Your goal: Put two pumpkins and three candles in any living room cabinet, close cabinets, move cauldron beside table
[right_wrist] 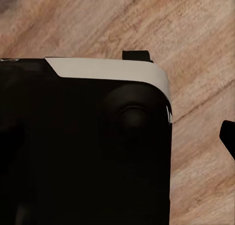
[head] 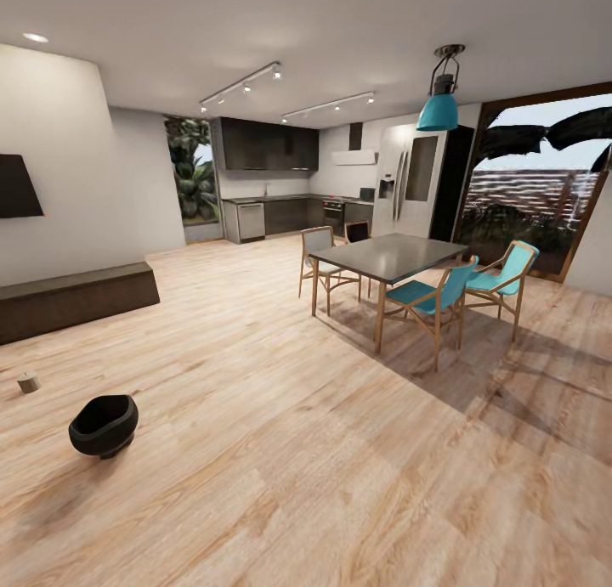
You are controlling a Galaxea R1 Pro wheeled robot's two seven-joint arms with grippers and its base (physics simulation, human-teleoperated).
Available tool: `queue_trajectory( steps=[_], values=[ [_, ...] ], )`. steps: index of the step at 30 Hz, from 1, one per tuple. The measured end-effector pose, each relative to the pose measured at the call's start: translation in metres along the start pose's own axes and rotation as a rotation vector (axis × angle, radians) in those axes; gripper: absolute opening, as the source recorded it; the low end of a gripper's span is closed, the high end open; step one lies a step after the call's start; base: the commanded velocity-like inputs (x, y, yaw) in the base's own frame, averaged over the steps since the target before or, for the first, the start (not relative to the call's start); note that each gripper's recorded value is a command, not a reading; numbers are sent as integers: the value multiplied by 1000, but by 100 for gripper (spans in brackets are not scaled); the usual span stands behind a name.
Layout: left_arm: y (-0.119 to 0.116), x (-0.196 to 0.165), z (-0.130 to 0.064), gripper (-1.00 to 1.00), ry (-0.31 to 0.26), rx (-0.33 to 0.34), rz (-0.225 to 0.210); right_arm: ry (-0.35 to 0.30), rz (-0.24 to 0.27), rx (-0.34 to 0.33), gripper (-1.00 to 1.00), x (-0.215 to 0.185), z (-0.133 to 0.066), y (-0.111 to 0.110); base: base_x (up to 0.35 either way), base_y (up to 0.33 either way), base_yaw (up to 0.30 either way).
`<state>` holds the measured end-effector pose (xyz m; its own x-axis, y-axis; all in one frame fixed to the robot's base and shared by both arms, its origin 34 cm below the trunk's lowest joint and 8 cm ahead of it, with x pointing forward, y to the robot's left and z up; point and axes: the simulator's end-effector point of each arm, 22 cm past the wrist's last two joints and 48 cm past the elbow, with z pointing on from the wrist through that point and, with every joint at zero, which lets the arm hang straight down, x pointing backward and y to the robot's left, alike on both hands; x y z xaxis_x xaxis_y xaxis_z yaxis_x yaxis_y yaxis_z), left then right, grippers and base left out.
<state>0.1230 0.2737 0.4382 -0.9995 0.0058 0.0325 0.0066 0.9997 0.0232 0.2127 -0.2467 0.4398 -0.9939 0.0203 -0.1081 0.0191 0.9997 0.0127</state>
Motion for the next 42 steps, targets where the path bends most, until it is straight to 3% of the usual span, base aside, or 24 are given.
queue_trajectory(
  steps=[2, 4, 7, 9, 10, 11, 12, 13, 16, 18, 21, 22, 23, 24, 26, 28, 32, 37, 42],
  values=[
    [0, 0, 0, 100, 0, 0, -3, -11, -1, -1, 100, -6, 0, 0, 0, 0, 0],
    [1, -27, 0, 100, -42, 2, -20, -70, -3, -2, 100, -44, -1, 1, 0, 0, 0],
    [-1, -80, -4, 100, -111, 9, -56, -144, -4, -9, 100, -93, -4, 7, 0, 0, 0],
    [-4, -141, -13, 100, -141, 25, -95, -214, -4, -33, 100, -149, -12, 27, 0, 0, 0],
    [-9, -175, -22, 100, -121, 46, -121, -234, -6, -57, 100, -187, -21, 47, 0, 0, 0],
    [-9, -221, -34, 100, -179, 50, -122, -252, -7, -59, 100, -201, -24, 48, 0, 0, 0],
    [-12, -256, -48, 100, -200, 64, -131, -256, -8, -69, 100, -227, -32, 56, 0, 0, 0],
    [-15, -296, -67, 100, -242, 76, -135, -303, -11, -77, 100, -278, -50, 63, 0, 0, 0],
    [-17, -348, -97, 100, -312, 86, -136, -358, -12, -82, 100, -328, -73, 67, 0, 0, 0],
    [-18, -408, -144, 100, -426, 93, -148, -491, -13, -84, 100, -399, -117, 69, 0, 0, 0],
    [-23, -452, -194, 100, -551, 111, -168, -622, -18, -84, 100, -449, -161, 69, 0, 0, 0],
    [-28, -461, -210, 100, -589, 121, -174, -669, -21, -84, 100, -465, -179, 70, 0, 0, 0],
    [-37, -473, -239, 100, -652, 139, -188, -751, -26, -86, 100, -492, -213, 70, 0, 0, 0],
    [-40, -478, -258, 100, -693, 140, -196, -796, -28, -87, 100, -506, -236, 70, 0, 0, 0],
    [-41, -482, -312, 100, -807, 102, -229, -882, -33, -84, 100, -534, -303, 64, 0, 0, 0],
    [-41, -478, -329, 100, -841, 71, -238, -910, -35, -78, 100, -540, -328, 60, 0, 0, 0],
    [-46, -468, -342, 100, -859, 46, -263, -936, -40, -72, 100, -543, -353, 56, 0, 0, 0],
    [-59, -458, -341, 100, -836, 129, -328, -972, -62, -77, 100, -545, -383, 62, 0, 0, 3],
    [-61, -455, -340, 100, -834, 161, -357, -940, -79, -82, 100, -539, -395, 67, 0, 0, 130]
  ],
)
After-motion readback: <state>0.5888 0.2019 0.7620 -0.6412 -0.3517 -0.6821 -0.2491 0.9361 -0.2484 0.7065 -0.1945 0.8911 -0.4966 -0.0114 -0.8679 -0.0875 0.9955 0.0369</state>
